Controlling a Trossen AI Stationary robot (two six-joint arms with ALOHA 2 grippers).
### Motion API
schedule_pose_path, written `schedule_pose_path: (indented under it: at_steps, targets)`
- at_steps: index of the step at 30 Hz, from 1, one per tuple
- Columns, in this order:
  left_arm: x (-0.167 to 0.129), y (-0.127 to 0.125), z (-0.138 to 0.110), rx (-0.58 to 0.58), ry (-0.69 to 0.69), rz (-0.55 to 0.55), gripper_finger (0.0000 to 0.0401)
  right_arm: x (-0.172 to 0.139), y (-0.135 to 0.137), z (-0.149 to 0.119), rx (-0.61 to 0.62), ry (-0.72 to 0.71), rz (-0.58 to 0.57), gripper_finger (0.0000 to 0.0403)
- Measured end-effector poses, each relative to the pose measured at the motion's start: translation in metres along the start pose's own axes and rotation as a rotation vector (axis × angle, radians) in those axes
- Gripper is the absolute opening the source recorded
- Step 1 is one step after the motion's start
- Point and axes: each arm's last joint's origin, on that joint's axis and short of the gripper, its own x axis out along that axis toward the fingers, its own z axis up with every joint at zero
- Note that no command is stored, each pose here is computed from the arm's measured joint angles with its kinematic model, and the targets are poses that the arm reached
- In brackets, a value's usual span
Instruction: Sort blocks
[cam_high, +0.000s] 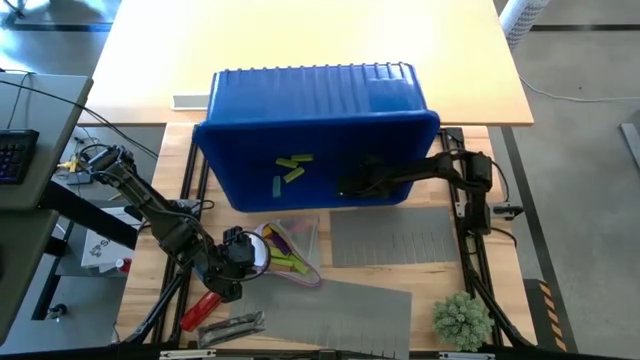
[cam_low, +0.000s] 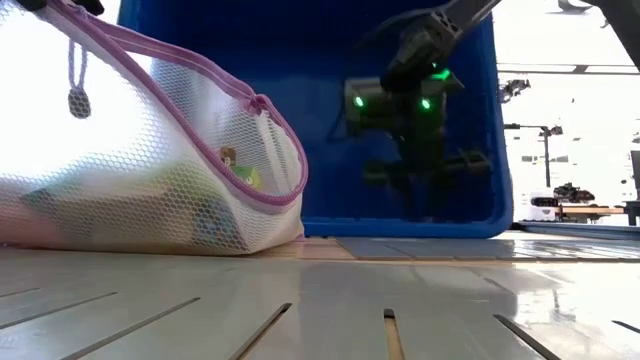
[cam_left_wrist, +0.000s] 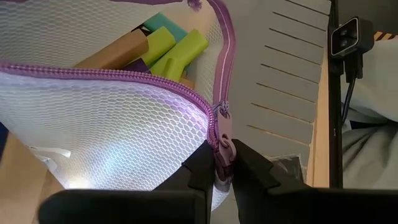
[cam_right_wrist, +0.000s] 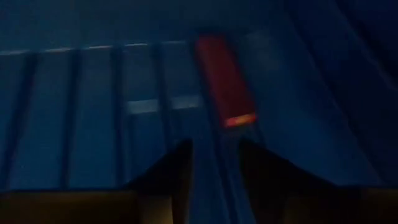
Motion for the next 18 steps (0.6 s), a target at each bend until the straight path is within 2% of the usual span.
schedule_pose_path:
  at_steps: [5,9,18]
  targets:
    - [0.000,0.000,0.000,0.000,-0.001,0.000,0.0024,0.024,-0.015,-0.004,0.167,-0.047,-0.056,0.0115]
    - [0.000,0.000,0.000,-0.001,-0.001,0.000,0.0024,0.034,-0.020,-0.005,0.205,-0.076,-0.069,0.0115]
    - [0.000,0.000,0.000,0.000,-0.001,0.000,0.0024,0.027,-0.018,-0.009,0.289,-0.206,-0.044,0.0114]
